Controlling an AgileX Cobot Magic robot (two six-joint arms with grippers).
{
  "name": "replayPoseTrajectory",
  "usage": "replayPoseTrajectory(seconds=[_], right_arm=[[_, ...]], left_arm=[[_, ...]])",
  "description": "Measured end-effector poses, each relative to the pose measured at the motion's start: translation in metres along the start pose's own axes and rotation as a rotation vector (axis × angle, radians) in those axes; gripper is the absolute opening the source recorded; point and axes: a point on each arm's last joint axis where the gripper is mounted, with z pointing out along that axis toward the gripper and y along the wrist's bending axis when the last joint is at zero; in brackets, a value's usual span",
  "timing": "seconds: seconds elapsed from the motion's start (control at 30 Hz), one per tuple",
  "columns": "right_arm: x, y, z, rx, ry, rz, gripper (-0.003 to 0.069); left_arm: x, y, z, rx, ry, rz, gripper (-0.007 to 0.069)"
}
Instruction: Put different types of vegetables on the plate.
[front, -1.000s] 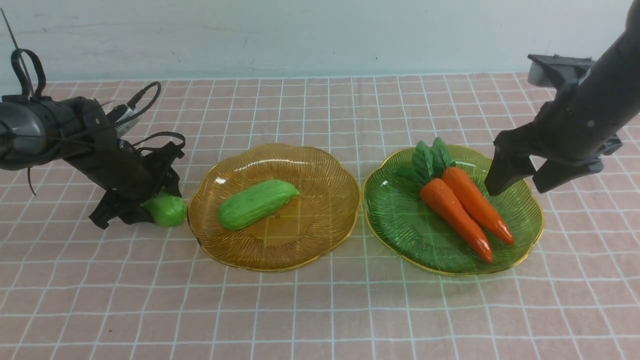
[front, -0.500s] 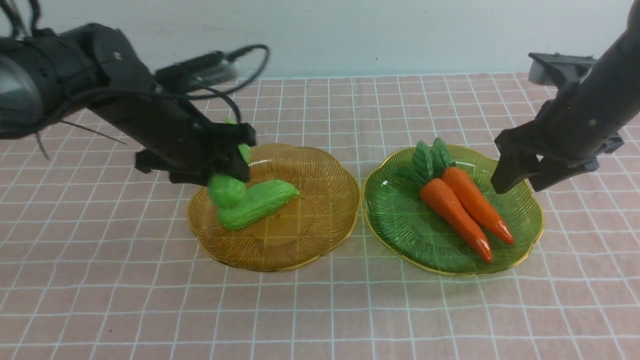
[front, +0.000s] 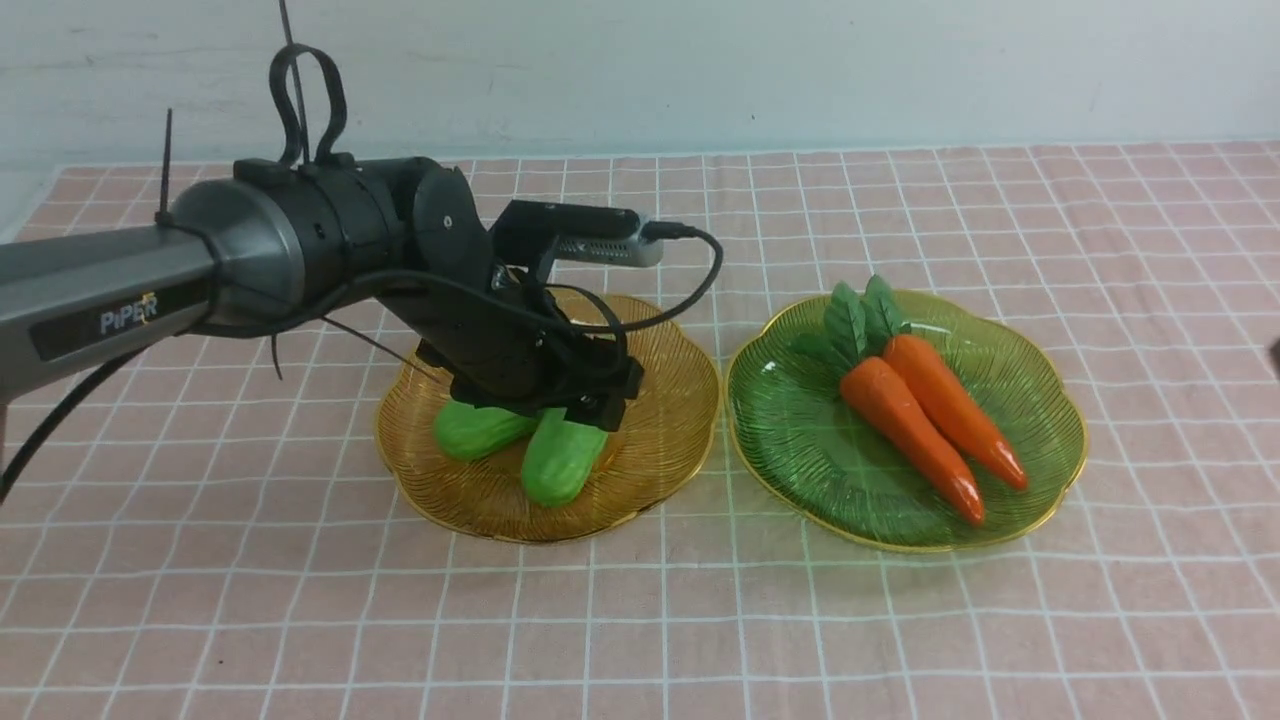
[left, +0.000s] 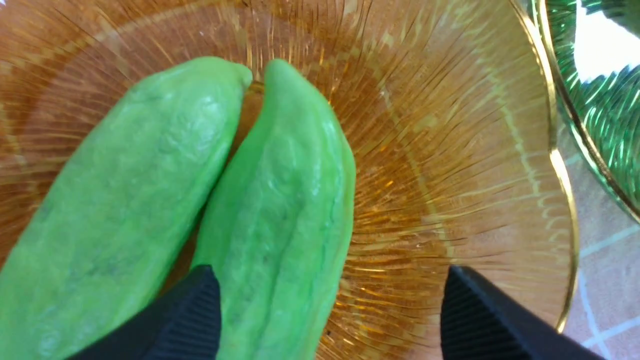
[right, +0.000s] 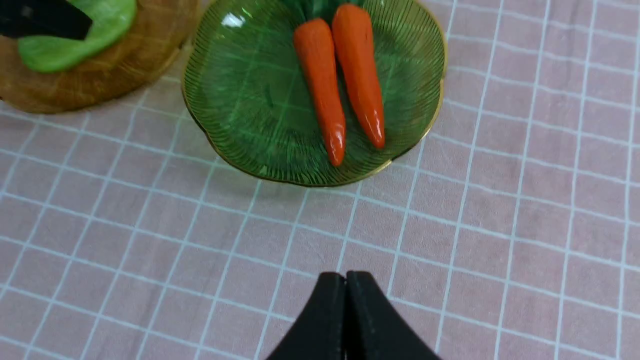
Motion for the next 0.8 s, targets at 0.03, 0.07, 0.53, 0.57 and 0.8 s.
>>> replayPoseTrajectory(seconds=[0.03,0.07,0.53,0.57,0.8], right_arm=[[0.014,0.002,-0.012,0.003,-0.060,-0.002,-0.0016],[0.033,0.006,-0.030,0.008,-0.172,-0.007,-0.0017],[0.131,0.003,0.011,0.052,-0.887,0.032,-0.0017],[0.130,0.003,0.011,0.052,-0.893,0.034,-0.0017],[0.131,0.003,0.011,0.053,-0.896,0.035,-0.0017]], left_arm=[[0.000,0.000,0.000,-0.002,-0.001,0.015,0.0536],[0.000,0.000,0.000,-0.005,-0.001,0.024,0.0536],[-0.011,-0.008,-0.046,-0.001,-0.117,0.064,0.0025],[-0.011,-0.008,-0.048,0.000,-0.121,0.065,0.0008],[-0.012,-0.010,-0.055,0.001,-0.137,0.069,-0.0003]])
